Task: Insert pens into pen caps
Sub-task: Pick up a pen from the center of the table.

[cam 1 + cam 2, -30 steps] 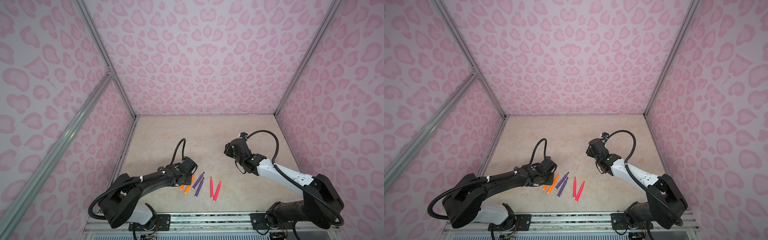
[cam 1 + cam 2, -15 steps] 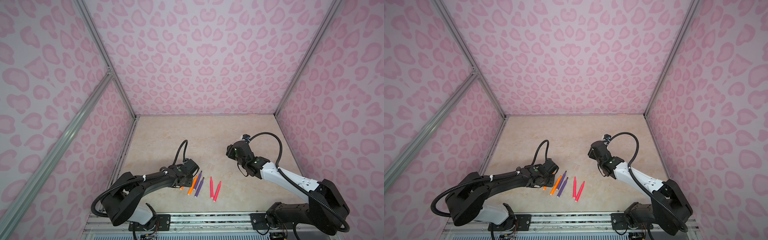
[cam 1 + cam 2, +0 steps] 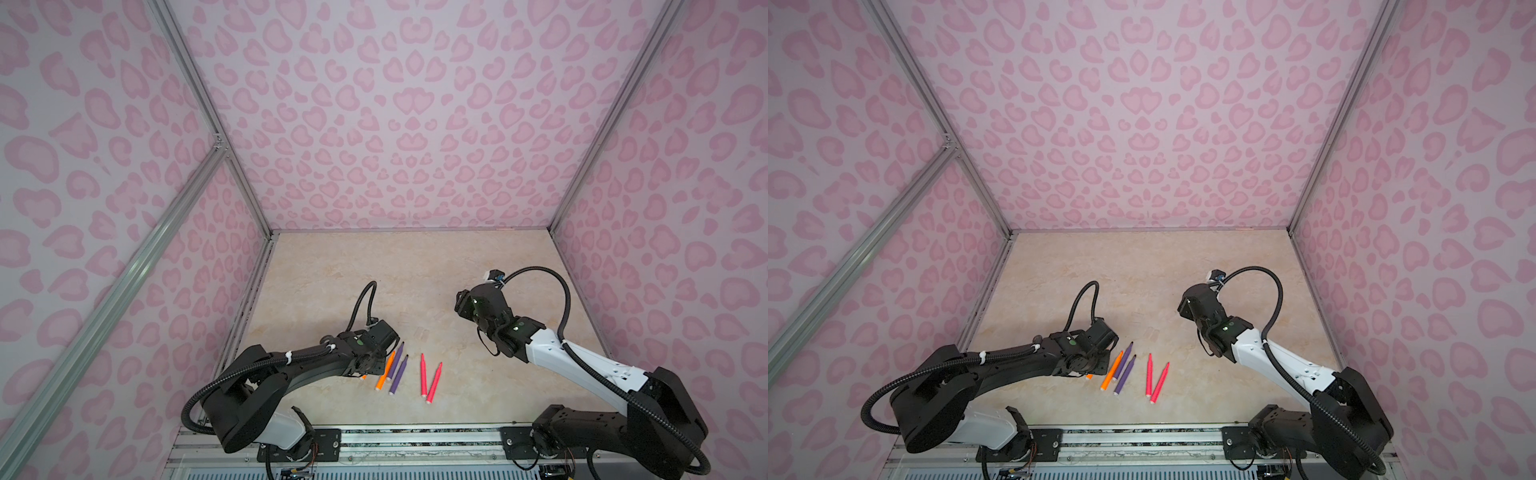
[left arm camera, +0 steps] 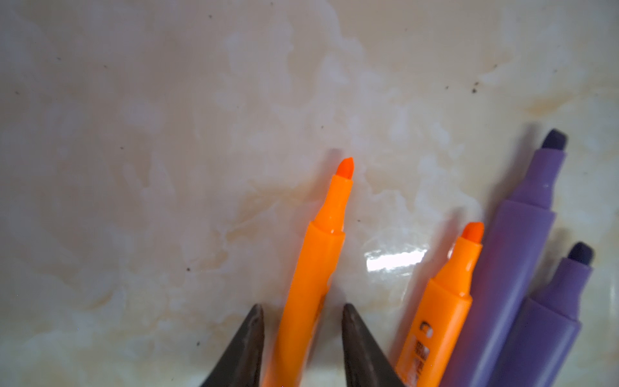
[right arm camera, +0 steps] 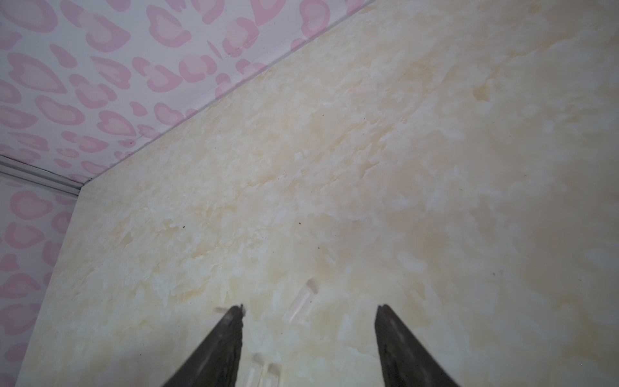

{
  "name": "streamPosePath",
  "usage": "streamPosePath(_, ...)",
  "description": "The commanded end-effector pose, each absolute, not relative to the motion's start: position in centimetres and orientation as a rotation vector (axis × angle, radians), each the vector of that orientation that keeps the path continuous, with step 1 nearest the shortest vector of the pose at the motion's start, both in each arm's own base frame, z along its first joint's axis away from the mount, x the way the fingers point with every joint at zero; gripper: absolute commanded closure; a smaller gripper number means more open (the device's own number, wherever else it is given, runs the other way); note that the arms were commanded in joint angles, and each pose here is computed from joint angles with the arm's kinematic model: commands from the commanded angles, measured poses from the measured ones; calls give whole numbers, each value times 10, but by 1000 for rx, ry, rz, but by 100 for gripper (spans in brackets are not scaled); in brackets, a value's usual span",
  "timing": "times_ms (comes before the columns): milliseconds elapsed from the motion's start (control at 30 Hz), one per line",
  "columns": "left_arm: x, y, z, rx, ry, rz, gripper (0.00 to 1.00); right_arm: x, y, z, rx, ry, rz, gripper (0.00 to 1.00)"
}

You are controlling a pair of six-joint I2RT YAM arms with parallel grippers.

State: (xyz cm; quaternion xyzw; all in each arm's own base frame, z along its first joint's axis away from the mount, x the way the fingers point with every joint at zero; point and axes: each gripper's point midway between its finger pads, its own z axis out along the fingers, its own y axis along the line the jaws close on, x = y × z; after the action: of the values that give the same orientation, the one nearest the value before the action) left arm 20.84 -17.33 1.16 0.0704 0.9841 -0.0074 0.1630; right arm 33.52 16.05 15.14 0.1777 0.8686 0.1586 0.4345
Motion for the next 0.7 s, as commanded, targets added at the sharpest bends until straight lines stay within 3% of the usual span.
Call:
streamPosePath(0, 194, -163, 1, 228, 2884, 43, 69, 334, 157, 149, 455, 2161, 373, 36)
streamPosePath(333, 198, -164, 7, 215, 2851, 29, 96, 332, 155, 151, 459, 2154, 380, 34)
streamPosePath(467, 210, -180, 37, 182, 2755, -125, 96, 328, 177, 153, 425, 2142, 510, 28)
streamPosePath(667, 242, -214, 130, 180, 2456, -436, 96, 303, 254, 176, 322, 2078, 775, 28)
